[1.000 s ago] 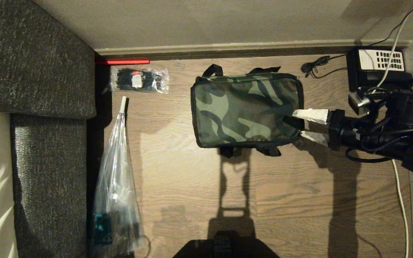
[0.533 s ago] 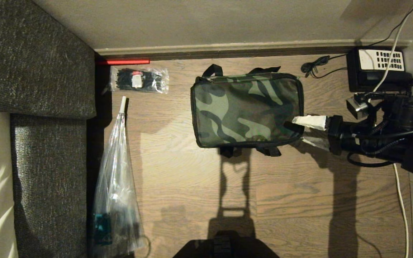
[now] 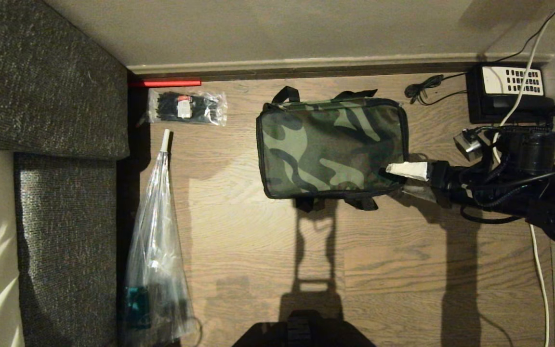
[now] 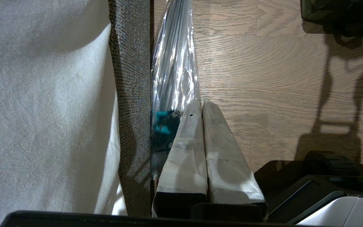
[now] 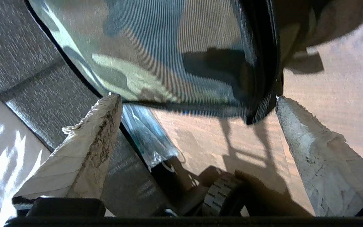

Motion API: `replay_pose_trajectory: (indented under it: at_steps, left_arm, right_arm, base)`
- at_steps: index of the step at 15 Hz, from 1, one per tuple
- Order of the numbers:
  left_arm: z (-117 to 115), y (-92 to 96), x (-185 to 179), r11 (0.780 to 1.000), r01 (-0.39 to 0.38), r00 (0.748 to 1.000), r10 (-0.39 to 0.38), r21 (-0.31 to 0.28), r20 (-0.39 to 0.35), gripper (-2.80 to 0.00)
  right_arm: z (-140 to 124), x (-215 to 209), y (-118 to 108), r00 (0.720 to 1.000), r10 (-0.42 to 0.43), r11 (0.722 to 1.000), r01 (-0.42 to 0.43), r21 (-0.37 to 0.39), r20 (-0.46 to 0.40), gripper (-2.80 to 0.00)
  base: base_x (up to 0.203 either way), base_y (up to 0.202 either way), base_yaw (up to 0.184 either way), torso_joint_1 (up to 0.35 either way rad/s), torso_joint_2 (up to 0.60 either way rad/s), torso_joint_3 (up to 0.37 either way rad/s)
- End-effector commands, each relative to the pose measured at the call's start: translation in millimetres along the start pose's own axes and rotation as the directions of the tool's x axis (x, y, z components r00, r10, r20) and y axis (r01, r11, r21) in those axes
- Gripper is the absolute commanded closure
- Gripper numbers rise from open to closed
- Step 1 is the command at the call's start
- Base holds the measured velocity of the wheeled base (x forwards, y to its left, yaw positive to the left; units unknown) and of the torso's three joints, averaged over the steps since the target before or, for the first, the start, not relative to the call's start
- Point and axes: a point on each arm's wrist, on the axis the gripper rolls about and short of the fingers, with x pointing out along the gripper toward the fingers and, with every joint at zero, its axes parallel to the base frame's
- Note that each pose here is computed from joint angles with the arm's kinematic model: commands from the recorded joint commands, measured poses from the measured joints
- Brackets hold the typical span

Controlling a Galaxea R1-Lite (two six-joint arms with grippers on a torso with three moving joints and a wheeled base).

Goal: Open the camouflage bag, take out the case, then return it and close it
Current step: Open the top of the storage box

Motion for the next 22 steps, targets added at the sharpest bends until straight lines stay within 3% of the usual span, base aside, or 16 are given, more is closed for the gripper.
replay_pose_trajectory:
  at_steps: [1,4,7,10,14,15,22]
  left_arm:
    - [0,0.0,0,1.000,0.000,1.000,0.000,0.000,0.000,0.00]
    - [0,0.0,0,1.000,0.000,1.000,0.000,0.000,0.000,0.00]
    - [0,0.0,0,1.000,-0.002,1.000,0.002,0.000,0.000,0.00]
    - [0,0.0,0,1.000,0.000,1.000,0.000,0.000,0.000,0.00]
    - [0,0.0,0,1.000,-0.001,1.000,0.001,0.000,0.000,0.00]
    - [0,0.0,0,1.000,0.000,1.000,0.000,0.000,0.000,0.00]
    - [0,0.0,0,1.000,-0.001,1.000,0.001,0.000,0.000,0.00]
  right_arm:
    - [6,11,-5,1.000,0.019,1.000,-0.019,-0.013,0.016,-2.80]
    - [14,18,-1,0.998,0.049,0.999,-0.049,-0.004,0.039,-2.80]
    - [29,16,13,0.993,0.091,0.983,-0.102,0.154,0.079,-2.80]
    - [36,11,26,0.989,0.113,0.980,-0.127,0.152,0.099,-2.80]
    - [28,8,24,0.991,0.105,0.981,-0.118,0.152,0.087,-2.80]
    - [28,8,24,0.990,0.108,0.982,-0.120,0.145,0.087,0.00]
    - [26,5,27,0.990,0.111,0.986,-0.121,0.114,0.091,0.00]
  base:
    - [0.000,0.000,0.000,0.000,0.00,0.000]
    - [0.000,0.000,0.000,0.000,0.00,0.000]
    - [0.000,0.000,0.000,0.000,0.00,0.000]
    - [0.000,0.000,0.000,0.000,0.00,0.000]
    - [0.000,0.000,0.000,0.000,0.00,0.000]
    - [0.000,0.000,0.000,0.000,0.00,0.000]
    - [0.000,0.000,0.000,0.000,0.00,0.000]
